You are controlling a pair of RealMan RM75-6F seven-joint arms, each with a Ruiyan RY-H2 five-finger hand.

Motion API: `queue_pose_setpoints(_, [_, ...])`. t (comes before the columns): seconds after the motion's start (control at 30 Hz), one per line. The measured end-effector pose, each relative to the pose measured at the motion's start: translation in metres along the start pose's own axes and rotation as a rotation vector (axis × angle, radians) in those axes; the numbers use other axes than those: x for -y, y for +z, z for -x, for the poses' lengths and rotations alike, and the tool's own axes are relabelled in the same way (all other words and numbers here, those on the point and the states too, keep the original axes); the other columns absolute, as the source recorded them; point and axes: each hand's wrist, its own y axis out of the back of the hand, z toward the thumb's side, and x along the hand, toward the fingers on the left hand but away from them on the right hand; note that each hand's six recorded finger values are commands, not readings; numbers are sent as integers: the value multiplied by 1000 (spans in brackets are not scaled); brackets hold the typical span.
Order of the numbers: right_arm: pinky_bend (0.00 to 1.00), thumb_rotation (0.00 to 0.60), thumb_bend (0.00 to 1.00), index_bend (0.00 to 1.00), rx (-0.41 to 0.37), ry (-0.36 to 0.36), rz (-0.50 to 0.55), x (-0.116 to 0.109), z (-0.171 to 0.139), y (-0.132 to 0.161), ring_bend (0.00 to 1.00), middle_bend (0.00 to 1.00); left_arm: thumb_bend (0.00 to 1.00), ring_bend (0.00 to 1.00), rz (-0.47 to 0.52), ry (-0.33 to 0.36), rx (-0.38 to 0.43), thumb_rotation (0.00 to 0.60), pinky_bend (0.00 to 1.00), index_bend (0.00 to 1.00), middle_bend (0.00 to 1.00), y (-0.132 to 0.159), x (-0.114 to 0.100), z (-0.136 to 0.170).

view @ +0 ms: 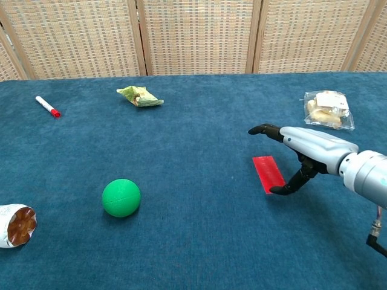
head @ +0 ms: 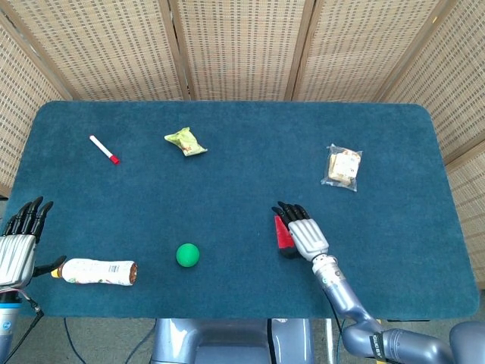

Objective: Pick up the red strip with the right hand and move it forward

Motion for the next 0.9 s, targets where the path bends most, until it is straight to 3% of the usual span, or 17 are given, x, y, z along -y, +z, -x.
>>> queue_pose_setpoints(0.9, [0, 600, 369, 0, 64, 27, -89, 16, 10, -12, 0, 0, 63, 0, 6, 5, 3, 600, 125, 0, 0, 1, -1, 0])
